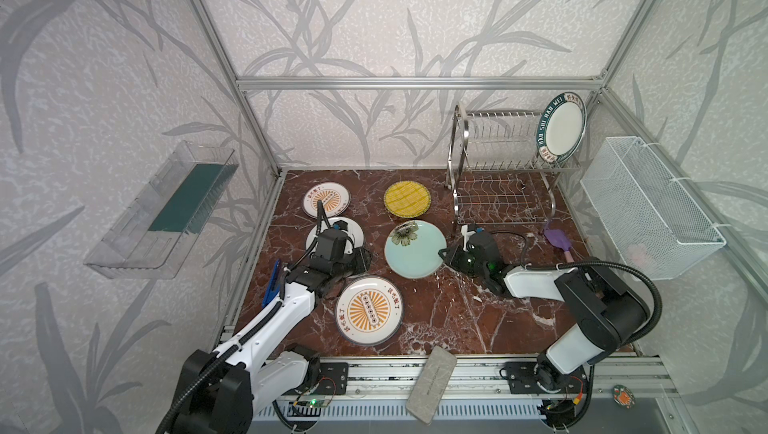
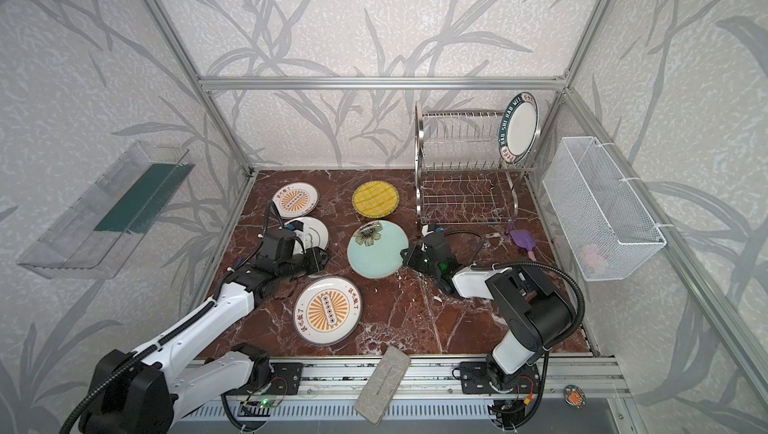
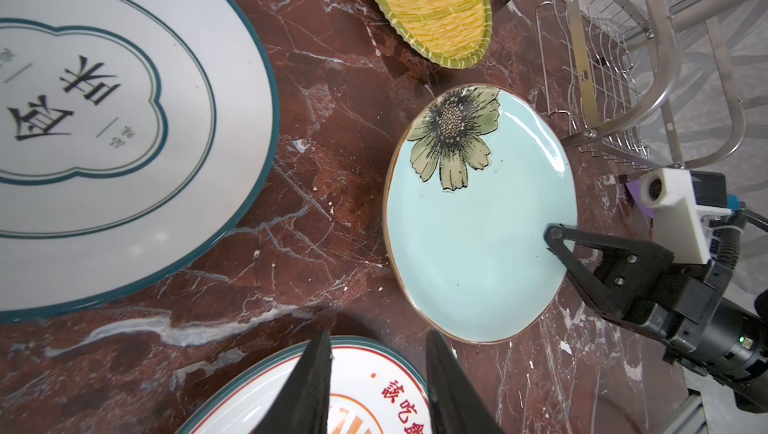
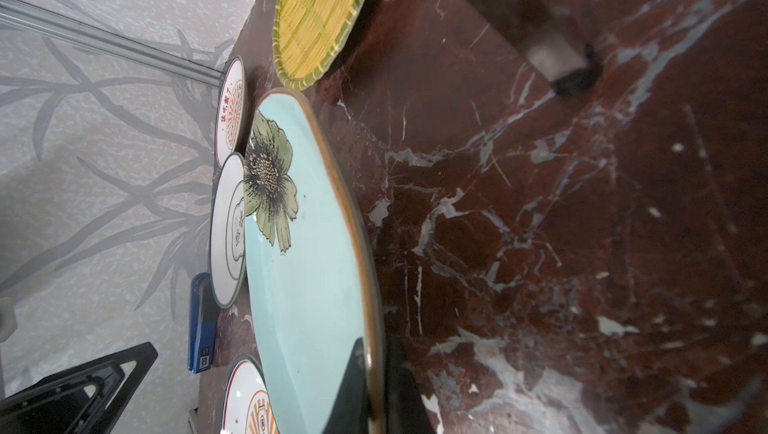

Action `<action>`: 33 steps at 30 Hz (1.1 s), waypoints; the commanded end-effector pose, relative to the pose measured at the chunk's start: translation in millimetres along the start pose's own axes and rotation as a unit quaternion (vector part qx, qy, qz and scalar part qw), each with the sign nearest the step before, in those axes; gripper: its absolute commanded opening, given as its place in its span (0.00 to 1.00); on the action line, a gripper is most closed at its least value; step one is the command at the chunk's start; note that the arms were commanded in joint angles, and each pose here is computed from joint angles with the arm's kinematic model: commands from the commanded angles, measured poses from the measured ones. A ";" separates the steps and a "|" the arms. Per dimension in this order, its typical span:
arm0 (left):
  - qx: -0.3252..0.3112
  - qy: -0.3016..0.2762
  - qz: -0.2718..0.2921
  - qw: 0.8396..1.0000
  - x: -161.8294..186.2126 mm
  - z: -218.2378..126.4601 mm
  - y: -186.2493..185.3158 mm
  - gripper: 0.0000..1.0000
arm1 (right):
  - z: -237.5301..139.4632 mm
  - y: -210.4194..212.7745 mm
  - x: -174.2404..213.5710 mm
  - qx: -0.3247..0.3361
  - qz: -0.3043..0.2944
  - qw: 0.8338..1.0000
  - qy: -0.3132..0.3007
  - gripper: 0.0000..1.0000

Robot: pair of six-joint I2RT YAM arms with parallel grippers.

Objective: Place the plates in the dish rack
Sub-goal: 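Grip the sunflower plate's edge with the right gripper and tilt it up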

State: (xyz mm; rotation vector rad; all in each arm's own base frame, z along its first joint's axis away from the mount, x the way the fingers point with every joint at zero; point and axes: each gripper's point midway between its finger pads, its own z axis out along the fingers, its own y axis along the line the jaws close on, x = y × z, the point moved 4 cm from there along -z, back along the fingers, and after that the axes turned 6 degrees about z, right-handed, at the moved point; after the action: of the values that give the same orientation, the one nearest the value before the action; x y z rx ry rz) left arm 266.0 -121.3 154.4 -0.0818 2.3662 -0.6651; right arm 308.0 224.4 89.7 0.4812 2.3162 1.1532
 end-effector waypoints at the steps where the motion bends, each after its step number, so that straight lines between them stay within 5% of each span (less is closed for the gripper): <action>1: 0.034 -0.015 -0.002 0.999 -6.9 -3.1 -10.0 0.37 | -11.5 52.4 -14.4 -0.096 -0.029 0.995 -0.010 0.00; 33: 0.084 -0.018 -0.013 0.996 -10.5 -0.1 -23.3 0.35 | -50.7 125.9 -13.3 -0.248 -0.058 0.967 0.027 0.00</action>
State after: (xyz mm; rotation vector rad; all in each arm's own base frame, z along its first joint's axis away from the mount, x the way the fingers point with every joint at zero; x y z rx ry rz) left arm 271.5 -138.0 170.4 -0.0477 2.2886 -0.8331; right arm 292.1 247.4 149.9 0.2751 2.2281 1.4673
